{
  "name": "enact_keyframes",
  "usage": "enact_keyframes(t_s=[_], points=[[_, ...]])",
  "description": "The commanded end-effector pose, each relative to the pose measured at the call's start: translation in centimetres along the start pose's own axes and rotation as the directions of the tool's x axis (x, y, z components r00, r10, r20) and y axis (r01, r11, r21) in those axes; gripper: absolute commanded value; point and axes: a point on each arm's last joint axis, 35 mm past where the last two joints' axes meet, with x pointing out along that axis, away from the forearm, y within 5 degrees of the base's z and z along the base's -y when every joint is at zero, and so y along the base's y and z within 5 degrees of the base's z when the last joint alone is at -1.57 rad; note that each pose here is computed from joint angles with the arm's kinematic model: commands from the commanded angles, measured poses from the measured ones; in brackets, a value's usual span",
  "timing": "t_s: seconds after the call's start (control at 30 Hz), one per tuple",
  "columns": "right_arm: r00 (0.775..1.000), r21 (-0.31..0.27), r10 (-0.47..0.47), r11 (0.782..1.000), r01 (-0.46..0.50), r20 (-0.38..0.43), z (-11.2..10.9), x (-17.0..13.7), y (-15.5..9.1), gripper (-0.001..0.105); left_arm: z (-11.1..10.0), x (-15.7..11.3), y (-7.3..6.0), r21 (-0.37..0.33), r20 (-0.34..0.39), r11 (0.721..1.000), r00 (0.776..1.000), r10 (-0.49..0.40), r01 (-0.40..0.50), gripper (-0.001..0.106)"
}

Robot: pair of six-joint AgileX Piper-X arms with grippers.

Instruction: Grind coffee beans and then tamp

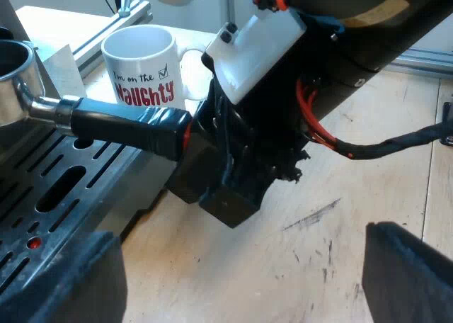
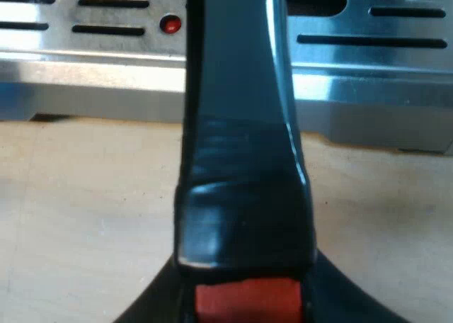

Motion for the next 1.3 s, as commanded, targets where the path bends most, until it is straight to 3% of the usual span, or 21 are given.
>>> enact_keyframes(t_s=[0.03, 0.27, 0.67, 0.87, 1.03, 1.3], points=[[0.997, 0.005, 0.049, 0.999, -0.049, 0.06, 1.1, -0.9, 0.4, 0.0, 0.2, -0.1, -0.1, 0.007, 0.011, 1.0, 1.0, -0.004, 0.004, 0.071], [0.998, -0.012, 0.064, 0.998, -0.064, 0.023, 0.1, -1.8, 1.1, 0.0, 0.2, -0.1, -0.1, 0.007, 0.011, 1.0, 1.0, -0.004, 0.004, 0.071], [0.995, -0.104, 0.094, 0.99, -0.093, 0.013, -0.7, -4.7, 0.8, 0.0, 1.1, -0.8, -0.5, 0.001, 0.001, 1.0, 1.0, -0.004, 0.004, 0.071], [0.987, -0.18, 0.153, 0.973, -0.142, 0.044, -0.1, -6.5, -0.2, 0.0, 1.6, -1.3, -0.8, -0.009, -0.015, 1.0, 1.0, -0.004, 0.003, 0.071], [0.973, -0.27, 0.231, 0.938, -0.216, 0.026, -0.1, -7.3, -0.5, 0.0, 2.3, -2.0, -1.2, -0.015, -0.026, 1.0, 1.0, -0.002, 0.002, 0.071], [0.954, -0.313, 0.299, 0.909, -0.274, 0.033, -1.3, -8.0, -1.8, 0.0, 2.5, -3.0, -1.7, -0.02, -0.035, 1.0, 0.999, -0.002, 0.002, 0.071]])
